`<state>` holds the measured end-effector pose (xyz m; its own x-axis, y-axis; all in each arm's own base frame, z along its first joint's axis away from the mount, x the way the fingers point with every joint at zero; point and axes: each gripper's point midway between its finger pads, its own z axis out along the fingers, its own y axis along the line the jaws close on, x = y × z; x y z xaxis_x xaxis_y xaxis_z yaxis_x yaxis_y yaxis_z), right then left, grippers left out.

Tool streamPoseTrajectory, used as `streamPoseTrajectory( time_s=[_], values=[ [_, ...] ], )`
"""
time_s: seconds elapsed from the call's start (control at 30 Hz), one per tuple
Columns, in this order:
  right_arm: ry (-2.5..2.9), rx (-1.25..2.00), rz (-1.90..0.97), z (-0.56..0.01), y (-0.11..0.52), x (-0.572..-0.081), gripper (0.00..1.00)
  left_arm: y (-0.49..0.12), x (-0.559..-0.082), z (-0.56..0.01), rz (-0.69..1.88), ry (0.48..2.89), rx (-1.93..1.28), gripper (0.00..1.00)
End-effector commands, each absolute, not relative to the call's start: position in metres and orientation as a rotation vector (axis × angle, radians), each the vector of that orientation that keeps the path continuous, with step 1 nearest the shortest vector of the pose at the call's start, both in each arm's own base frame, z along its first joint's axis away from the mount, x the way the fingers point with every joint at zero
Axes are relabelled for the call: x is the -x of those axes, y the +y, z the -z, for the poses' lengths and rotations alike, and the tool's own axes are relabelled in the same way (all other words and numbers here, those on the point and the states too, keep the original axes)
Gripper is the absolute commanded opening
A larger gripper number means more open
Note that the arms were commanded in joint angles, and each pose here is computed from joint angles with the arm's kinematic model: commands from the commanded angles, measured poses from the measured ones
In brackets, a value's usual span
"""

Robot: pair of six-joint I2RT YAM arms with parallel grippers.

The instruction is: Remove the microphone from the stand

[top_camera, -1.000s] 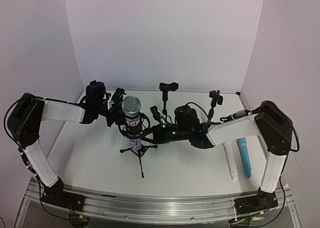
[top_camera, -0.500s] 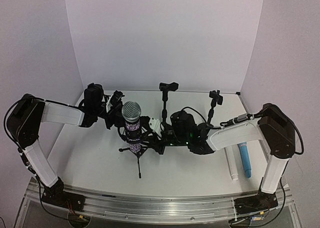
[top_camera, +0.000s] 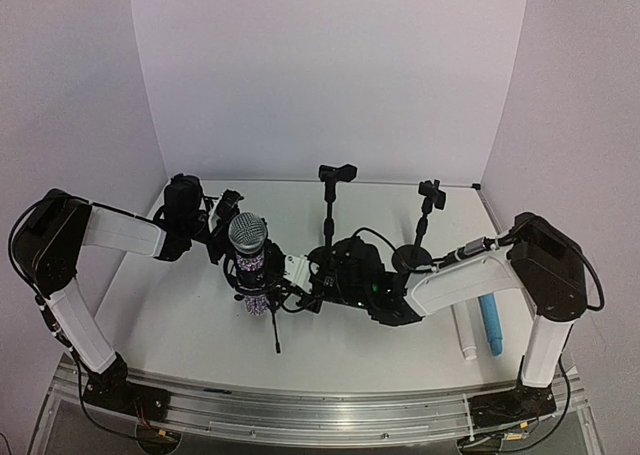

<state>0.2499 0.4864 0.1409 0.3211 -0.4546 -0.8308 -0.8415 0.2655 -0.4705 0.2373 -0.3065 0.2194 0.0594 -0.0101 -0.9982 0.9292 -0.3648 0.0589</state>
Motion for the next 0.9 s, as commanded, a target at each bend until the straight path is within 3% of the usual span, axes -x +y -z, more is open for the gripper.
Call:
streamPoseTrajectory(
  time_s=[0.0,0.1,0.5,0.87],
  values=[
    [1.398,1.54,-0.209,-0.073,0.464,-0.246,0.25,-0.315,-0.247,-0.2,1.399,1.109,-1.44,0.0],
    [1.498,1.445,-0.289,-0.078,0.454,-0.242,0.87,-0.314,-0.248,-0.198,1.392,1.123,-1.432,0.0],
    [1.735,1.212,-0.439,-0.083,0.4,-0.221,0.94,-0.31,-0.248,-0.165,1.364,1.262,-1.373,0.0],
    [1.745,1.098,-0.485,-0.115,0.387,-0.22,0.96,-0.302,-0.241,-0.124,1.34,1.405,-1.345,0.02]
  ],
)
